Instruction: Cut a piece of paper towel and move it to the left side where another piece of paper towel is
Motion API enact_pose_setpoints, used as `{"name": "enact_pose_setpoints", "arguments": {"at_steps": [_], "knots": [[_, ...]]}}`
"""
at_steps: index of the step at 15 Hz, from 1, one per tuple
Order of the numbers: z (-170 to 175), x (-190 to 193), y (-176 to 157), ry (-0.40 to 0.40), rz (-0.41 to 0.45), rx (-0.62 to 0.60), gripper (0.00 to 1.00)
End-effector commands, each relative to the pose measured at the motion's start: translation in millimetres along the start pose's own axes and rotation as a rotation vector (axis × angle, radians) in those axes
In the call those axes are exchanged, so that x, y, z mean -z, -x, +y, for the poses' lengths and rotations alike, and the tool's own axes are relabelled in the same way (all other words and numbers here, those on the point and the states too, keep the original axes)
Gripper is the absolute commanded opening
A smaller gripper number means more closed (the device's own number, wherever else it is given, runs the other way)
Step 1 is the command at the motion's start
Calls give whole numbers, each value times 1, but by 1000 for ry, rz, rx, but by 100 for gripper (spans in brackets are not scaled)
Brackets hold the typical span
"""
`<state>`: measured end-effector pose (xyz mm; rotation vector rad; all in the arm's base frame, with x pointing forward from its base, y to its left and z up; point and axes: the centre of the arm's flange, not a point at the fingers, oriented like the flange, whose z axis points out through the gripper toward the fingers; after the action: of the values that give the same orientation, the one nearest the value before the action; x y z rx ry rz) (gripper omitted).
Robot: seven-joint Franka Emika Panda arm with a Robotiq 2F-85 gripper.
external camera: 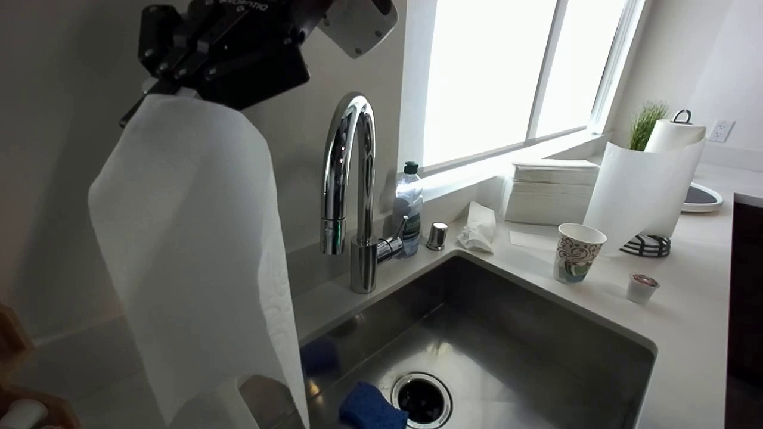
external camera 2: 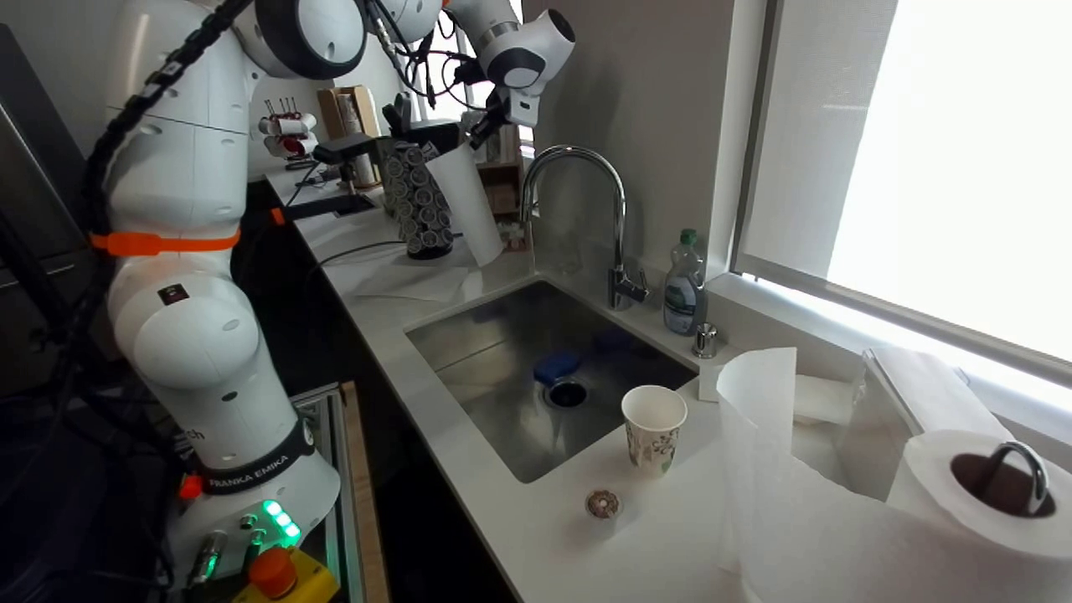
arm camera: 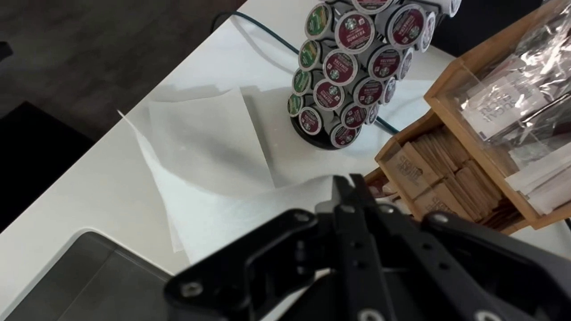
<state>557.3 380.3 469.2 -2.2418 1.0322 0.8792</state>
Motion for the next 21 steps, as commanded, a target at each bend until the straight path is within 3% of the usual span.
{"name": "enact_pose_setpoints", "arguments": {"at_steps": [1,5,9,12,21], "knots": [[0,2,0,-4,1,0,1],[-1,9,0,-14,4,2,0],[-23,-10,-1,71,5,-50,0],[-31,-36,-6,147,13,-115,0],[-35,-117,-11,219,49,-303,0]]}}
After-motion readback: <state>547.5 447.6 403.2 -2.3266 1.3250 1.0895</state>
